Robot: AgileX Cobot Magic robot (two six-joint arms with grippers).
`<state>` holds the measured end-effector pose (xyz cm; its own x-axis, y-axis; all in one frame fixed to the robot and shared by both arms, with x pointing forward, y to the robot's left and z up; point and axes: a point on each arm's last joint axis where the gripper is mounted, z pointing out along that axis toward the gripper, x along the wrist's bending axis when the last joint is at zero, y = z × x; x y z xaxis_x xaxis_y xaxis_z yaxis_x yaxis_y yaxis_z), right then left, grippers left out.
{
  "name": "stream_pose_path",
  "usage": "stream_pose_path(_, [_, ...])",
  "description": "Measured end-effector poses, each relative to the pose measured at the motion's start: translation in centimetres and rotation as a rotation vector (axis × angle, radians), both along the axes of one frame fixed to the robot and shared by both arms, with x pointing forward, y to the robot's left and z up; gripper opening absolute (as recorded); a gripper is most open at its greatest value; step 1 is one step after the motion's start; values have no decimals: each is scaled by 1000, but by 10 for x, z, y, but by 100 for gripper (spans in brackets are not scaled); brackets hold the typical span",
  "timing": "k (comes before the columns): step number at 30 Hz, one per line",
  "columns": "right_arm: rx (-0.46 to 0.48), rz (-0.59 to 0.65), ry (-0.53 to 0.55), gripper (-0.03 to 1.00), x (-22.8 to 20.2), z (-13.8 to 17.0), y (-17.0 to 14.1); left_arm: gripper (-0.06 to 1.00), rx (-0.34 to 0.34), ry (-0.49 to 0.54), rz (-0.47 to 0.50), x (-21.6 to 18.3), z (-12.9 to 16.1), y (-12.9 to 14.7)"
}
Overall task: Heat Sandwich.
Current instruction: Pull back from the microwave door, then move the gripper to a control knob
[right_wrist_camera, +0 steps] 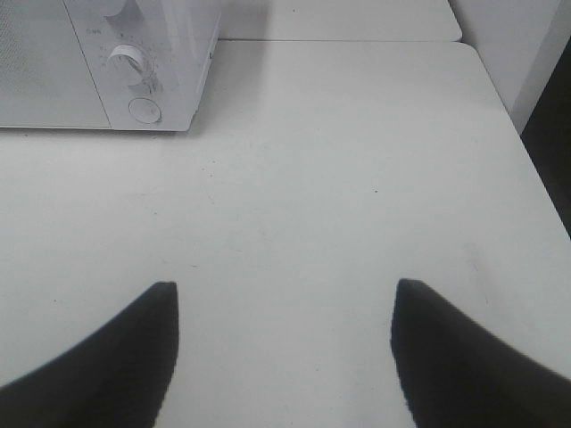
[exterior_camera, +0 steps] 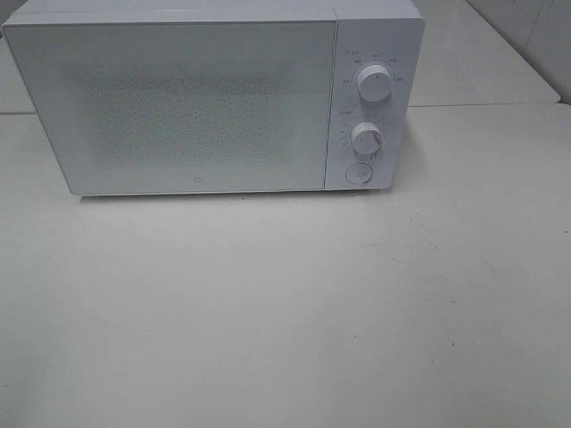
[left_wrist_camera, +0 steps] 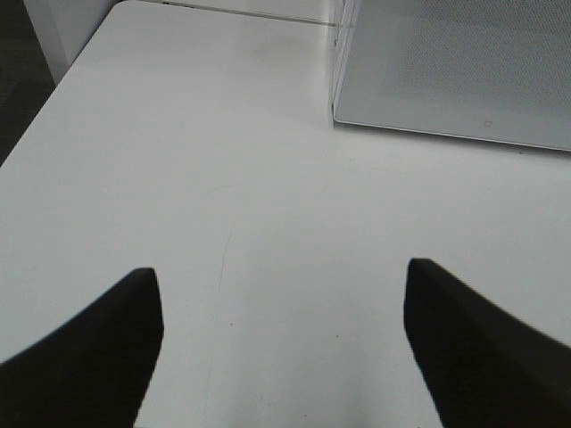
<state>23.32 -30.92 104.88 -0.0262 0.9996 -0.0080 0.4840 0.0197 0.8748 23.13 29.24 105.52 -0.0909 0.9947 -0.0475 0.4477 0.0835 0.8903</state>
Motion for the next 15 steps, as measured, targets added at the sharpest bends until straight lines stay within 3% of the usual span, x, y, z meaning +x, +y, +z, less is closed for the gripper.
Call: stream_pose_path(15, [1,1,0,67,0,0,0,71,0,0,0,0,0,0])
